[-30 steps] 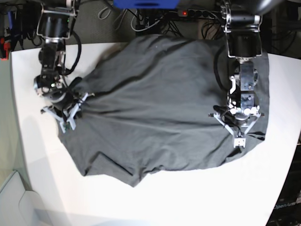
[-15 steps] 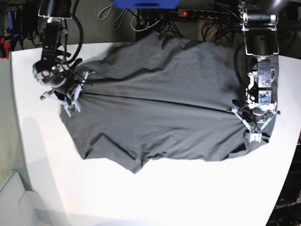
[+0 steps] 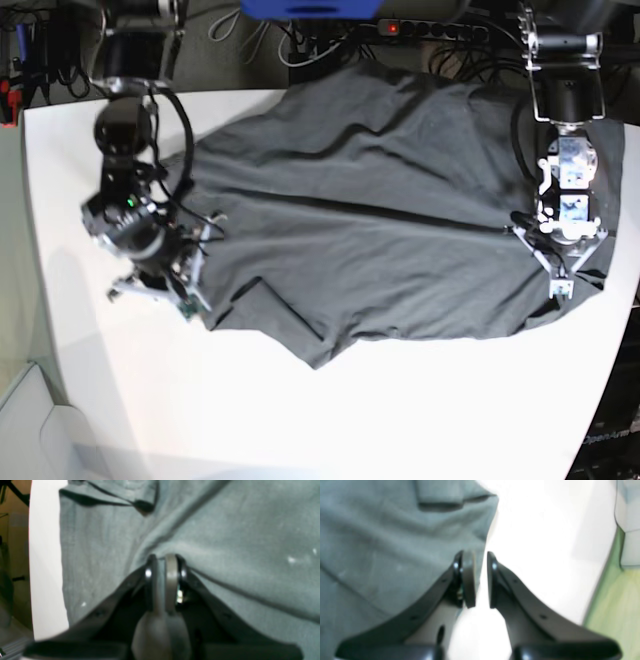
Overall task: Layout the t-shirt on the table in an organized manner, then fold the t-shirt properly
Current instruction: 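Release and regrasp the shirt edge with the right gripper nearby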
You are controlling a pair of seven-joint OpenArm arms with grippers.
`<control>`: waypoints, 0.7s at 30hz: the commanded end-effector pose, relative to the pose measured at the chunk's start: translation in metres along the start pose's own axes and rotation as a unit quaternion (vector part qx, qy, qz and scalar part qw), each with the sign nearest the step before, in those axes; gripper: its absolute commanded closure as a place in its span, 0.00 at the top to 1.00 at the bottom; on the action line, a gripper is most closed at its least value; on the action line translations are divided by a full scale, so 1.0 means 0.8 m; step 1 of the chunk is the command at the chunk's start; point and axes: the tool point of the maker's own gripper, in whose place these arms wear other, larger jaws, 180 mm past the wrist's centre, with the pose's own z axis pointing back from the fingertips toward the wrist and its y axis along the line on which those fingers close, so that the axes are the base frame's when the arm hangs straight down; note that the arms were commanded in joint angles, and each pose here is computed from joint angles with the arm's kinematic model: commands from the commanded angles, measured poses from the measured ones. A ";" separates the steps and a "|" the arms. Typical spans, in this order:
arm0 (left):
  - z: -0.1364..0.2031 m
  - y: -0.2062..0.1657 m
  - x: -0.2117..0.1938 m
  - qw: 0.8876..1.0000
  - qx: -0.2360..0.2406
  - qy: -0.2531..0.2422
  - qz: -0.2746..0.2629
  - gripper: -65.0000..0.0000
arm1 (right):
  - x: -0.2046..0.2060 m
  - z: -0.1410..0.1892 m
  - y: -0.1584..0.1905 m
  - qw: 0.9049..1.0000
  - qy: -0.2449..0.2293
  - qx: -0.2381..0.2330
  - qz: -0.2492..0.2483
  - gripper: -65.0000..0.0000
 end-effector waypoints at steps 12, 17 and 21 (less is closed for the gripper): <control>0.004 0.017 0.017 1.000 0.011 -0.013 0.004 0.10 | 0.051 -0.086 0.068 0.993 -0.005 0.117 -0.018 0.10; 0.004 0.016 0.017 1.000 0.010 -0.013 0.004 0.10 | 0.048 -0.096 0.078 0.991 -0.008 0.132 -0.026 0.10; 0.003 0.015 0.017 1.000 0.010 -0.013 0.004 0.10 | 0.045 -0.108 0.084 0.989 -0.002 0.147 -0.032 0.10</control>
